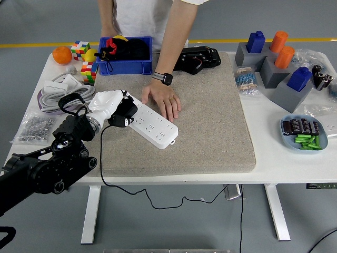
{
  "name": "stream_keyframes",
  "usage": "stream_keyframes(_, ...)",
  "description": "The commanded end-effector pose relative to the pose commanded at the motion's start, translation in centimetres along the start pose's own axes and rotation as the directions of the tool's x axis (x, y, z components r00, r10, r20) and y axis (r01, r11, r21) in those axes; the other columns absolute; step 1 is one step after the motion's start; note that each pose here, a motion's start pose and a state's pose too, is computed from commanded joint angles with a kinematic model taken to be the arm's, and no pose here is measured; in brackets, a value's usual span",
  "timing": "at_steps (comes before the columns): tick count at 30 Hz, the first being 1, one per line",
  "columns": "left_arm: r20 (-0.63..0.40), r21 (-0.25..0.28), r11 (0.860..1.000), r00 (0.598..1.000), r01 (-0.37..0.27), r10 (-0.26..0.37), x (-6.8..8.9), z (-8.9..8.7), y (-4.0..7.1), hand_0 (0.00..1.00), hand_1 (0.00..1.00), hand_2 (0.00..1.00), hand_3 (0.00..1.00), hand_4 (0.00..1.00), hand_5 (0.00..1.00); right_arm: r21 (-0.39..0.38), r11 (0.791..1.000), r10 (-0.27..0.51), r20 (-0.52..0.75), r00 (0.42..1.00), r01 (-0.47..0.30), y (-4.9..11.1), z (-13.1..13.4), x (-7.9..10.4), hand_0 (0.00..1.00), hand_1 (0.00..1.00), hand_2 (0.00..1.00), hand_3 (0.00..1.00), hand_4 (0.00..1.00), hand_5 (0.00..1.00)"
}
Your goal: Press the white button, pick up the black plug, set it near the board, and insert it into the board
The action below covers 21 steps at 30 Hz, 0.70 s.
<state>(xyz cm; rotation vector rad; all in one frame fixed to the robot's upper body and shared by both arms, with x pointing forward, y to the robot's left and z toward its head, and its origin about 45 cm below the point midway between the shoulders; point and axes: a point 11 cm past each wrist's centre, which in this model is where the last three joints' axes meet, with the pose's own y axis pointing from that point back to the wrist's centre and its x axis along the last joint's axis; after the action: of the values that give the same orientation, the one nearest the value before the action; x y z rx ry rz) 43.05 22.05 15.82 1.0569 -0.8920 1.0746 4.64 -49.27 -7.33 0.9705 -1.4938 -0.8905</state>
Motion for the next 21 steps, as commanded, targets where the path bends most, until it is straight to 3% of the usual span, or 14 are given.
stream_keyframes(21, 0.037, 0.013, 1.000, 0.999, 0.017, -0.018, -0.31, 0.11, -0.46, 0.267, 0.364, 0.371, 0.579, 0.639, 0.002, -0.004, 1.000, 0.001, -0.003, 1.000, -0.001, 0.00, 0.22, 0.05, 0.697, 0.639, 0.648, 0.590, 0.669, 0.412)
